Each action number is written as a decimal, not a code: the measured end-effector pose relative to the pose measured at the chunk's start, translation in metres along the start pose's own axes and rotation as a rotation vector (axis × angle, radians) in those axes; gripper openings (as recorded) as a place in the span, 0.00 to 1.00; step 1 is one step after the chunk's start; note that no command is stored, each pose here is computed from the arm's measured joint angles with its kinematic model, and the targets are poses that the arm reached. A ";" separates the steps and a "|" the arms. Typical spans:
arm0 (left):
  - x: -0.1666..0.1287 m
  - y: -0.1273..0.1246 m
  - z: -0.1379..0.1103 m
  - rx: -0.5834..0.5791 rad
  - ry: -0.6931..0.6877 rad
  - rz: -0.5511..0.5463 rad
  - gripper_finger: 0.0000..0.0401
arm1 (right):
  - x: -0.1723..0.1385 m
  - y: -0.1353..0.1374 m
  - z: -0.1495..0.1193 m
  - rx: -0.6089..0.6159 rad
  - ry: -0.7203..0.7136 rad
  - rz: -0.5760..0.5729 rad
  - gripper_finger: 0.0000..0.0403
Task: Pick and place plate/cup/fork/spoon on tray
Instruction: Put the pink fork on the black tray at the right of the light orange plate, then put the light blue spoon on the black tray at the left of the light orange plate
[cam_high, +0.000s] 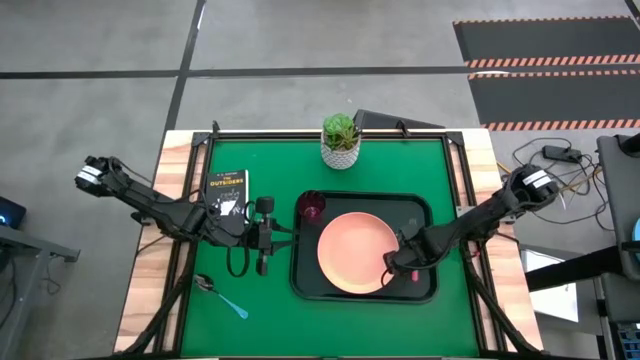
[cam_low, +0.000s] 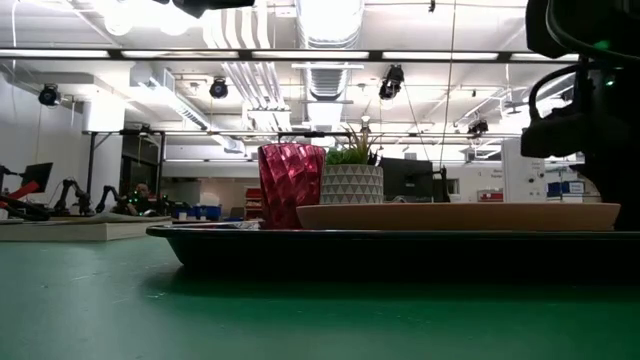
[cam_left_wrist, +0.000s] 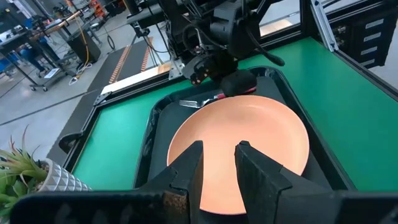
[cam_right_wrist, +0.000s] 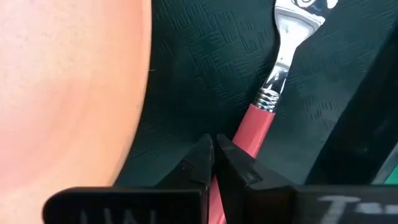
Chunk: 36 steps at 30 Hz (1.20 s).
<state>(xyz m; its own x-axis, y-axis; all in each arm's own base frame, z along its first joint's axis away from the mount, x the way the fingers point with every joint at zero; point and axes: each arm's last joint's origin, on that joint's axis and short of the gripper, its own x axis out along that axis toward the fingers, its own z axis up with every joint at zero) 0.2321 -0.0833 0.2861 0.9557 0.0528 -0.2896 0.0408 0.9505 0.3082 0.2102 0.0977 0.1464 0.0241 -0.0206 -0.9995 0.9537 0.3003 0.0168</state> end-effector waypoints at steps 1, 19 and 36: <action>0.000 0.000 0.000 0.000 0.000 0.000 0.19 | 0.000 0.000 0.000 0.000 0.000 -0.001 0.02; -0.001 0.002 0.001 -0.175 0.020 0.102 0.18 | -0.073 -0.010 0.009 -0.317 -0.218 0.291 0.02; -0.006 -0.045 -0.032 -1.110 0.534 0.174 0.10 | -0.163 -0.055 0.033 -0.718 -1.085 0.436 0.02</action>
<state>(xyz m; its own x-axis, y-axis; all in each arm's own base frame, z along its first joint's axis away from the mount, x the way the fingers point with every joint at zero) 0.2148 -0.1164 0.2449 0.6751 0.0747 -0.7340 -0.5911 0.6501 -0.4775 0.1633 0.0531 0.3095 0.8163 -0.4274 -0.3885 0.4531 0.8910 -0.0284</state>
